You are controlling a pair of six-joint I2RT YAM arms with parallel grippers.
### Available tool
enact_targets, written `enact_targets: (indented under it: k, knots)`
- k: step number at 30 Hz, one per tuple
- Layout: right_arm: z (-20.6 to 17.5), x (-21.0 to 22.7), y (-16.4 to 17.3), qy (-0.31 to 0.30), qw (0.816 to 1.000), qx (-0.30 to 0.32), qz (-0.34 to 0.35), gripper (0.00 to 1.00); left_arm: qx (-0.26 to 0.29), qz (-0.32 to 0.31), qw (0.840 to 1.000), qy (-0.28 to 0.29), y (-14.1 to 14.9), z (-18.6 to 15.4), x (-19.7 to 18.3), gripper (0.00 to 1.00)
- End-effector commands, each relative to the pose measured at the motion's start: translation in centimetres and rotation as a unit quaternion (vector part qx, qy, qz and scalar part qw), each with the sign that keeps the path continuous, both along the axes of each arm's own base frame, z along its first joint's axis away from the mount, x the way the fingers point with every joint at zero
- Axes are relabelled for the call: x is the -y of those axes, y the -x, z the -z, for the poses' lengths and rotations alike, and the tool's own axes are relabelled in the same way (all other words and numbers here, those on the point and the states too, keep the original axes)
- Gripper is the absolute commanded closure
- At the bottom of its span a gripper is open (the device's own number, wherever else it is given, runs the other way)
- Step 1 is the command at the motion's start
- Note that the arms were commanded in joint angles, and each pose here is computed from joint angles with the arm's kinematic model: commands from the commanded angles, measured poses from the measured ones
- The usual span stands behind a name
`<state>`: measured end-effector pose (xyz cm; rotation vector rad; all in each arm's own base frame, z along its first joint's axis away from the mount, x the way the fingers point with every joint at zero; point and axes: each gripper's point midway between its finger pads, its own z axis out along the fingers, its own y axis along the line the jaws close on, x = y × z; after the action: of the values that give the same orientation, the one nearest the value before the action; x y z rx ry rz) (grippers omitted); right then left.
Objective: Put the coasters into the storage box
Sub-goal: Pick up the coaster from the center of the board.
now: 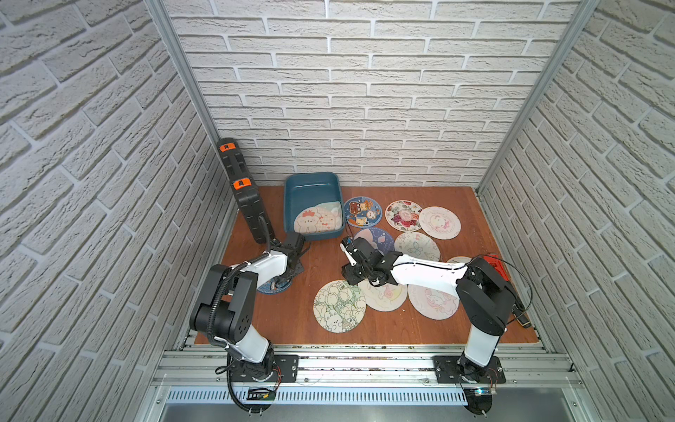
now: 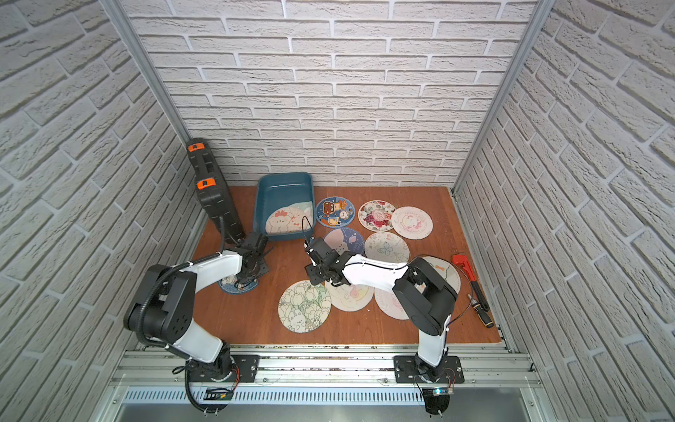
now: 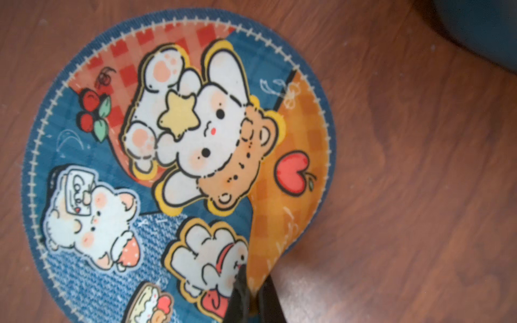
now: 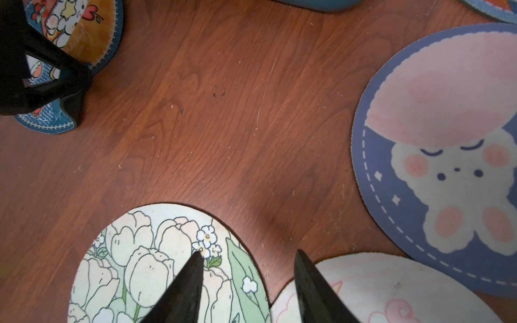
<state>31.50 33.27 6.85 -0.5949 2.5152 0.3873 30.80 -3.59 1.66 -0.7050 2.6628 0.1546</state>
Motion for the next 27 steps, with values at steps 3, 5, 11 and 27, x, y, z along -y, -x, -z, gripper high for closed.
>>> enact_targets:
  k: [3,5,11,27]
  knots:
    - [-0.3,-0.6,-0.3,0.003,1.000,0.011,-0.002,0.47,-0.045,0.019,0.998,0.036,2.6,2.0,1.0,1.00]
    - [-0.3,-0.5,-0.3,0.003,1.000,0.012,-0.002,0.47,-0.031,0.022,0.999,0.029,2.4,1.1,0.9,1.00]
    - [-0.5,-0.3,-0.3,0.004,1.000,0.017,0.003,0.47,0.017,0.034,0.999,-0.001,1.9,-2.6,0.5,1.00]
    - [-2.8,2.2,-1.8,0.019,0.997,0.055,0.048,0.46,0.151,0.075,0.985,-0.029,1.6,-13.3,1.0,1.00]
